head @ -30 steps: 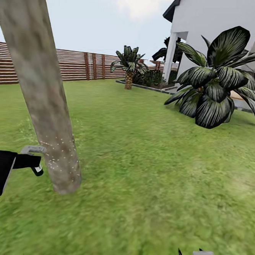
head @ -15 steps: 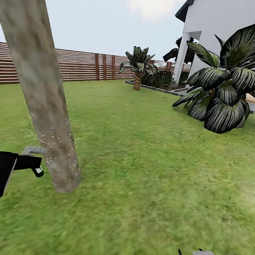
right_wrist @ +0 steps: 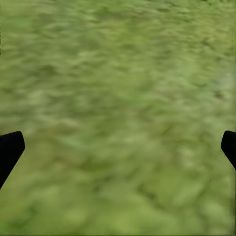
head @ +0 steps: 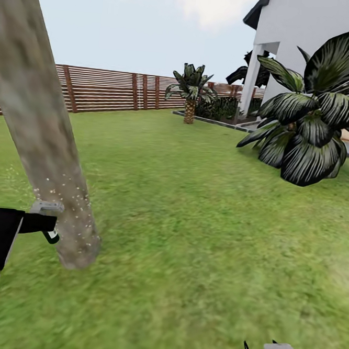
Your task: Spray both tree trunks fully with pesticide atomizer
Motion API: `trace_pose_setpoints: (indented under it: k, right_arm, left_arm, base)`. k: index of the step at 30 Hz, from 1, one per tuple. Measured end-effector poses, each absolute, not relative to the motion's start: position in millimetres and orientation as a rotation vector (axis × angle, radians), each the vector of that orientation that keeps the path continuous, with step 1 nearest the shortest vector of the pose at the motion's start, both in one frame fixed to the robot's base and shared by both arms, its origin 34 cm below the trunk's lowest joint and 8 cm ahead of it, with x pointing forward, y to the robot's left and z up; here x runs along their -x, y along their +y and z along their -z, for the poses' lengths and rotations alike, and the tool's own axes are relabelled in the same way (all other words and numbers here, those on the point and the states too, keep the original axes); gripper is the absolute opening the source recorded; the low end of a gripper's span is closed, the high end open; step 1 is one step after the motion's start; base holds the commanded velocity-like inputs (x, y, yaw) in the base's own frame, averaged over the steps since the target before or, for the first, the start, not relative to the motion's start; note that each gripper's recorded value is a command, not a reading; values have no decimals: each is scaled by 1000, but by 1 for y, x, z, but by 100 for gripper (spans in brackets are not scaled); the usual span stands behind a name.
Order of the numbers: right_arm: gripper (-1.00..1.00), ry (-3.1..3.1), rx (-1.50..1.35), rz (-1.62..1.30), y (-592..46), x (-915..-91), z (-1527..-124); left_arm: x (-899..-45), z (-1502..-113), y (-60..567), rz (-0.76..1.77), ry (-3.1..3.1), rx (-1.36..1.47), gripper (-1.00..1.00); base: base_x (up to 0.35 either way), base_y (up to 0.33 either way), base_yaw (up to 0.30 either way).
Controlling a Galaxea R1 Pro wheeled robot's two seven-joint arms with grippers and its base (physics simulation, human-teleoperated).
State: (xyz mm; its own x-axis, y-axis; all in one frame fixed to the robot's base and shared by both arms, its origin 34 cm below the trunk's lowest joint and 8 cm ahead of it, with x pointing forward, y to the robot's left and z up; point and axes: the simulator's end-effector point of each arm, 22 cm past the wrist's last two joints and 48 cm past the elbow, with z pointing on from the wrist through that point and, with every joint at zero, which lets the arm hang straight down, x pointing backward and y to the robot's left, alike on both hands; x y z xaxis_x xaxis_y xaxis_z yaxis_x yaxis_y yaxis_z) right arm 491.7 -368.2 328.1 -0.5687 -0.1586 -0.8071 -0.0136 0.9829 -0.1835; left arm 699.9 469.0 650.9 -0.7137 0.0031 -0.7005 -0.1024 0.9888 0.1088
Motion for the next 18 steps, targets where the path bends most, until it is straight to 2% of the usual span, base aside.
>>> trace_pose_setpoints:
  k: [4, 10, 18]
  right_arm:
    - [100, 2170, 121, 193, -368, -492, -328]
    - [100, 2171, 121, 190, -367, -491, -327]
    - [100, 2178, 128, 183, -364, -490, -326]
  left_arm:
    - [-690, -633, 470, -180, 2392, 69, -100]
    - [-670, -604, 470, -177, 2442, 62, -100]
    - [-639, -554, 464, -169, 2483, -15, -100]
  base:
    - [-250, -166, 274]
    - [-331, -17, 270]
    - [-339, 0, 38]
